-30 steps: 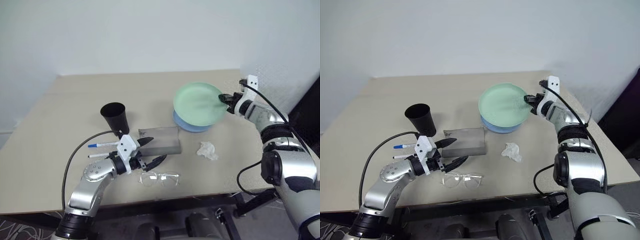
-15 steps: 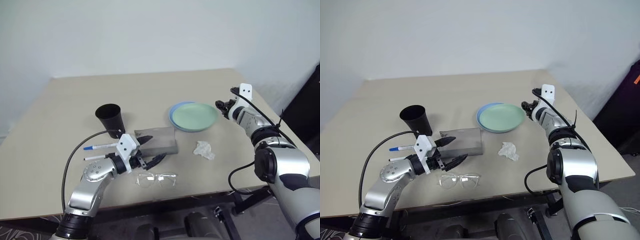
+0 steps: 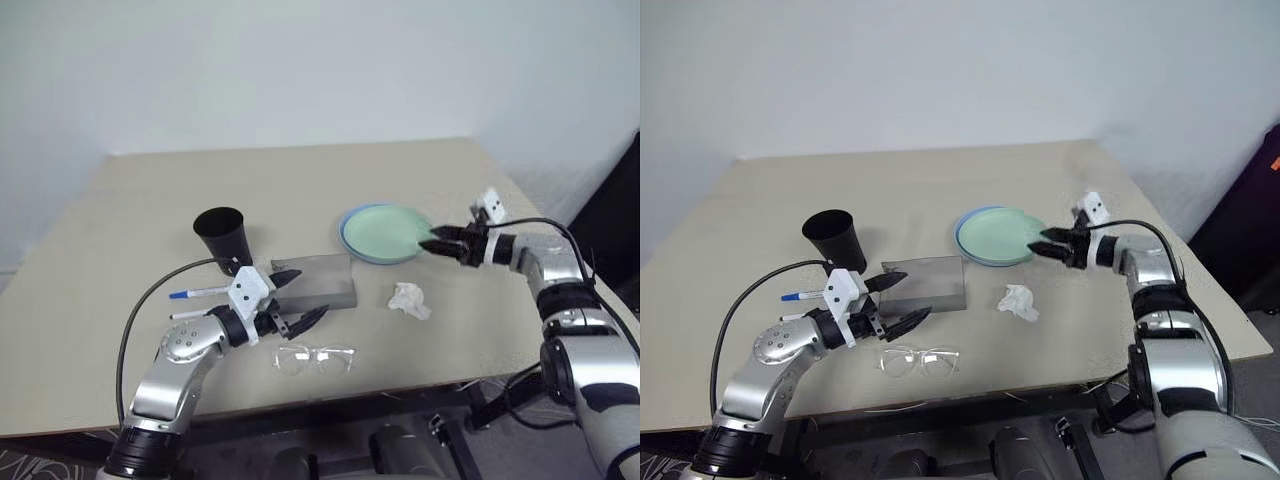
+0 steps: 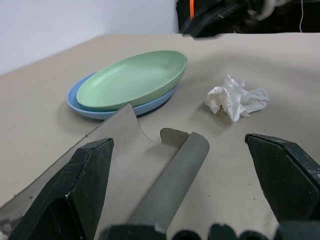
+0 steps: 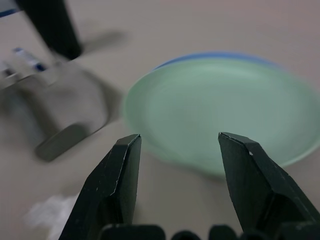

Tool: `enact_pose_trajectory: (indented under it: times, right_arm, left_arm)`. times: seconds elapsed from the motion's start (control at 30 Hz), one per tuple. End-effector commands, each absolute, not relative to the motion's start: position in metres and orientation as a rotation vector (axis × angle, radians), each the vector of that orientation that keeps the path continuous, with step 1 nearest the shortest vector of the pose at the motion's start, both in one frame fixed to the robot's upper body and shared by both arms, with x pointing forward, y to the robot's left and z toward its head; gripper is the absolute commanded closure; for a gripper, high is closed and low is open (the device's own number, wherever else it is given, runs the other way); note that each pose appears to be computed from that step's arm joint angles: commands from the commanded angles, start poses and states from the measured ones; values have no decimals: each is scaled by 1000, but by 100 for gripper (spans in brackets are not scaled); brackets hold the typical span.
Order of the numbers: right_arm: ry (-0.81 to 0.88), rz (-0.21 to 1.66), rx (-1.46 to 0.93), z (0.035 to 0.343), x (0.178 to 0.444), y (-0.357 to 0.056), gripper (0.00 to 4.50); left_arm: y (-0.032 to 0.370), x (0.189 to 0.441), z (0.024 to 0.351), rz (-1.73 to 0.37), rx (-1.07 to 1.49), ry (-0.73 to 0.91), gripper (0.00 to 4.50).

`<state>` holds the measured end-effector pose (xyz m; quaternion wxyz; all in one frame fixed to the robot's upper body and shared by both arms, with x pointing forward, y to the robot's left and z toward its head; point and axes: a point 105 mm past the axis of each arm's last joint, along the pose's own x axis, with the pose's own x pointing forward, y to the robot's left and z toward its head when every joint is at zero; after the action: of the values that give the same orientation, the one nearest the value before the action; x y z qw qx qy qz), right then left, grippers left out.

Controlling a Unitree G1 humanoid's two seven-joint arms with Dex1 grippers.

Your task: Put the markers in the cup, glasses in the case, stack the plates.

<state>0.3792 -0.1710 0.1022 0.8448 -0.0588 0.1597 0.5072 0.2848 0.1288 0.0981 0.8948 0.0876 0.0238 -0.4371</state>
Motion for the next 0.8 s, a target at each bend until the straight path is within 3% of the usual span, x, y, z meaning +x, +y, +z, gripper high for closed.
enact_pose_trajectory:
  times: [0.03, 0.23, 0.53, 0.8]
  right_arm:
    - [320, 1175, -191, 114, 365, -161, 184]
    - [400, 1234, -222, 91, 343, -151, 184]
    - [430, 1137, -296, 64, 356, -144, 184]
    - [383, 1144, -290, 74, 359, -144, 446]
  left_arm:
    - [129, 289, 111, -910, 203, -3, 0]
    - [126, 290, 110, -922, 198, -2, 0]
    - [124, 290, 109, -923, 201, -3, 0]
    - [125, 287, 107, -921, 204, 3, 0]
